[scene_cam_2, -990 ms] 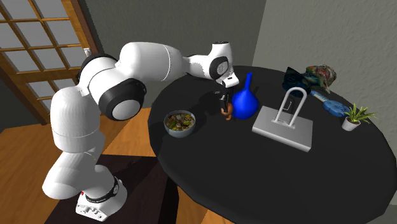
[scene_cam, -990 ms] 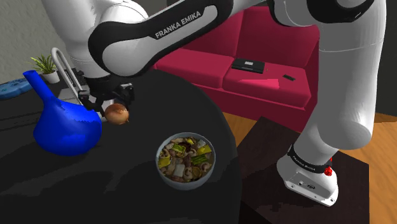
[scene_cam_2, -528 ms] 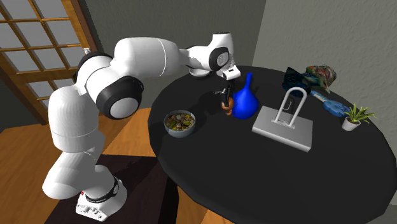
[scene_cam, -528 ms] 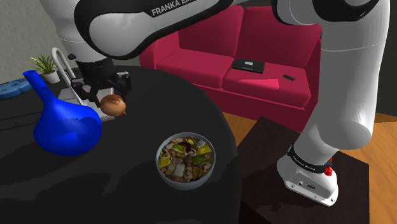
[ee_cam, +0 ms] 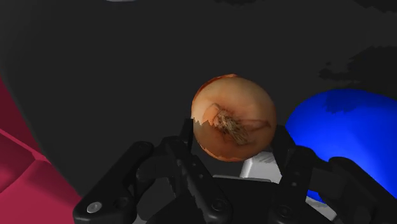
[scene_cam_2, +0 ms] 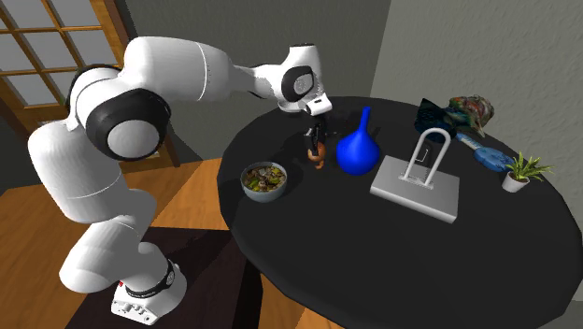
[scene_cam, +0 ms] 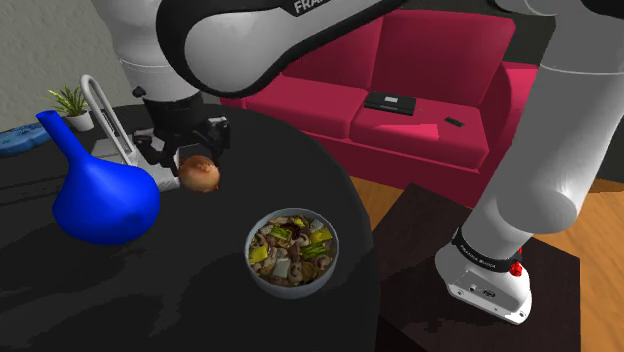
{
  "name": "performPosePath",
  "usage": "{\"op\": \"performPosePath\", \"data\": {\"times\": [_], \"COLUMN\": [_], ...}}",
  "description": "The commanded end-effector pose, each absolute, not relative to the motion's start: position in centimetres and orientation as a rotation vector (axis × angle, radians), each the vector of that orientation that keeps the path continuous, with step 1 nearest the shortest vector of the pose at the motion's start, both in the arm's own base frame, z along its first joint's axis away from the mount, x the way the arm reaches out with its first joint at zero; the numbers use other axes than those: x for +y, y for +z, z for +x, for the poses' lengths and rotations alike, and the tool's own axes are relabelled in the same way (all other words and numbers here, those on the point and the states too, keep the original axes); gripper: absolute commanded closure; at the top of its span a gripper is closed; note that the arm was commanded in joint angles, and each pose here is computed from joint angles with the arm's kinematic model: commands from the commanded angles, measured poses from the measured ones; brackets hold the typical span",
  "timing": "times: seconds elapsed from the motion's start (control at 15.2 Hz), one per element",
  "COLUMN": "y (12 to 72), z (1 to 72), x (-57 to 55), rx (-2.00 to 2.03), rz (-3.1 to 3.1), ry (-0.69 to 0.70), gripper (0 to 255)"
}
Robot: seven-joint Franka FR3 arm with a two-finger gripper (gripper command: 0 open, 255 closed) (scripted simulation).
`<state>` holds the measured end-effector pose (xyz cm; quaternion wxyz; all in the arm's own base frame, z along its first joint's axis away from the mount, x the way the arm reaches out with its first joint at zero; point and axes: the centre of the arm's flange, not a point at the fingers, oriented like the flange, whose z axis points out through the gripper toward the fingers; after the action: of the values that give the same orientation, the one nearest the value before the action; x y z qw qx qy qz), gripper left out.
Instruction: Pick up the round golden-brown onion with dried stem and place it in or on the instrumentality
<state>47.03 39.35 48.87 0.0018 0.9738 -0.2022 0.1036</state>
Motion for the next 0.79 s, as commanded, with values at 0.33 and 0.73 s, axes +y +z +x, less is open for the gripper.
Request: {"op": "performPosePath", "data": {"times": [0.33,0.73], "y": [49.0,49.0], "z": [37.8,30.0], "x": [37.8,36.5], "rx": [-0.638,-0.638], "rz": [3.055,3.055], "ry": [0.325,0.325], "gripper": [255,255]}}
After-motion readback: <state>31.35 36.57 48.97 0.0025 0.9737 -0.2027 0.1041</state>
